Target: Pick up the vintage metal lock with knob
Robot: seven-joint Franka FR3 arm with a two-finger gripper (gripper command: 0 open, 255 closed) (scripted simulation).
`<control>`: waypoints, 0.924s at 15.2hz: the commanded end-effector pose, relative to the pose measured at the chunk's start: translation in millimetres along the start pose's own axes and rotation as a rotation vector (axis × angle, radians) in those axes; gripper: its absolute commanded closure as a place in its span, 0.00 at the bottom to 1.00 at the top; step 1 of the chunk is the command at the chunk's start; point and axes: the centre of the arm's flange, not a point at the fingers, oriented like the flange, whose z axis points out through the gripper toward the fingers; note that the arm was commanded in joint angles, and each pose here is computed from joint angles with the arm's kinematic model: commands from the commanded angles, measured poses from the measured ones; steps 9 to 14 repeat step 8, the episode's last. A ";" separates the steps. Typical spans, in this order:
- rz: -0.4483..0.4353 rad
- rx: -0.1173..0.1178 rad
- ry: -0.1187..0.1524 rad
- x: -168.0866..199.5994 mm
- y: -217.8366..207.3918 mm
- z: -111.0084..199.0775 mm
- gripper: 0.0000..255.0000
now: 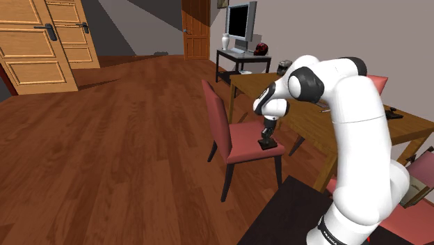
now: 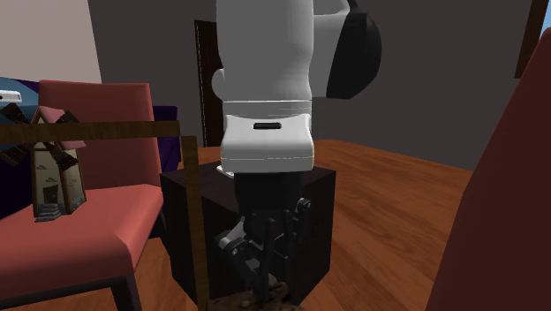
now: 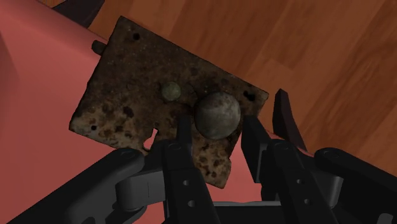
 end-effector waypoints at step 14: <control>0.018 -0.014 0.013 -3.4 10.1 -45.4 1.00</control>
